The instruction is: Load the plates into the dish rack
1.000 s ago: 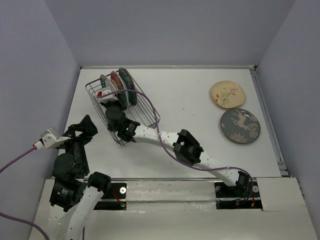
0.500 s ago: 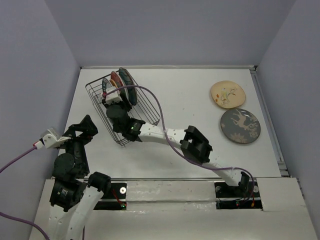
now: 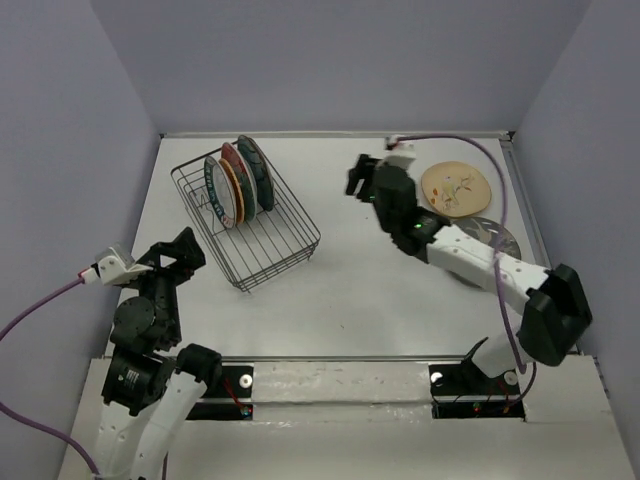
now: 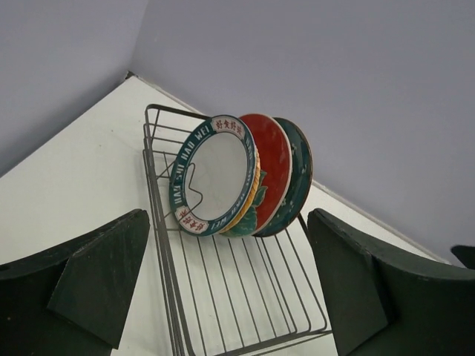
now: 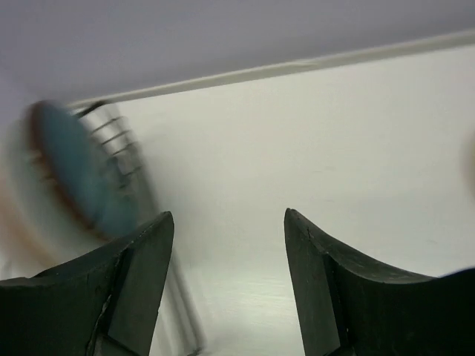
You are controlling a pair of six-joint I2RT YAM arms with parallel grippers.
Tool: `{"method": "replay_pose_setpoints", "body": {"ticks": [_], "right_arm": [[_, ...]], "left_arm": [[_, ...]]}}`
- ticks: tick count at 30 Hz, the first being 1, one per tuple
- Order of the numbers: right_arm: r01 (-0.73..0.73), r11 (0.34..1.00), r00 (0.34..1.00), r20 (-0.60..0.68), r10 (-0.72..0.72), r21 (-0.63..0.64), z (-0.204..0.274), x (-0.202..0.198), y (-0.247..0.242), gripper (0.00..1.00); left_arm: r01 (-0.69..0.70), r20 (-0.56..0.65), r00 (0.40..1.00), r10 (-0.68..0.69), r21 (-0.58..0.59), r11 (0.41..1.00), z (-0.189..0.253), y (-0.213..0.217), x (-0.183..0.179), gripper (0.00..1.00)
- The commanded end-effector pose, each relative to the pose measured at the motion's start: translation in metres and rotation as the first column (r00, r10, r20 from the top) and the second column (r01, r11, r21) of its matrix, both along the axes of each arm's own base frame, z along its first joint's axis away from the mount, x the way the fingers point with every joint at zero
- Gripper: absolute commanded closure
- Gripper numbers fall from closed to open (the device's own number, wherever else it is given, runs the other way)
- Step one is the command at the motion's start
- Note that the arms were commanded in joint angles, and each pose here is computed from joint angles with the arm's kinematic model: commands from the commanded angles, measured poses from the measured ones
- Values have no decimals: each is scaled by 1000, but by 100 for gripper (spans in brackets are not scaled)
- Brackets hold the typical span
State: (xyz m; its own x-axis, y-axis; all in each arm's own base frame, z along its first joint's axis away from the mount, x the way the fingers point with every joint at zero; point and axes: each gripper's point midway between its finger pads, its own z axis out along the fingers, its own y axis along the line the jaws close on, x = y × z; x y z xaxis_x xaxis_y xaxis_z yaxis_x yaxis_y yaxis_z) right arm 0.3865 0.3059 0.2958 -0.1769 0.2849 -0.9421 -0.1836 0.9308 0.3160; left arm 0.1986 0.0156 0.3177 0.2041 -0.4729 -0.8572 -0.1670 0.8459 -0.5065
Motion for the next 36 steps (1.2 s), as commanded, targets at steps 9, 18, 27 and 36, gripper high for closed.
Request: {"method": "replay_pose_setpoints", "body": {"ticks": [9, 18, 27, 36], "right_arm": [[631, 733, 767, -350, -538, 255, -123, -7, -348, 33], [837, 504, 543, -437, -717, 212, -180, -89, -424, 35], [893, 421, 422, -626, -656, 161, -236, -137, -447, 25], [786, 563, 533, -740, -410, 254, -267, -121, -404, 29]], "left_arm": [[99, 1, 995, -99, 42, 994, 4, -22, 16, 1], [169, 45, 984, -171, 43, 985, 13, -35, 10, 1], [222, 115, 968, -223, 24, 975, 24, -38, -9, 1], [242, 152, 959, -241, 10, 970, 29, -36, -19, 1]]}}
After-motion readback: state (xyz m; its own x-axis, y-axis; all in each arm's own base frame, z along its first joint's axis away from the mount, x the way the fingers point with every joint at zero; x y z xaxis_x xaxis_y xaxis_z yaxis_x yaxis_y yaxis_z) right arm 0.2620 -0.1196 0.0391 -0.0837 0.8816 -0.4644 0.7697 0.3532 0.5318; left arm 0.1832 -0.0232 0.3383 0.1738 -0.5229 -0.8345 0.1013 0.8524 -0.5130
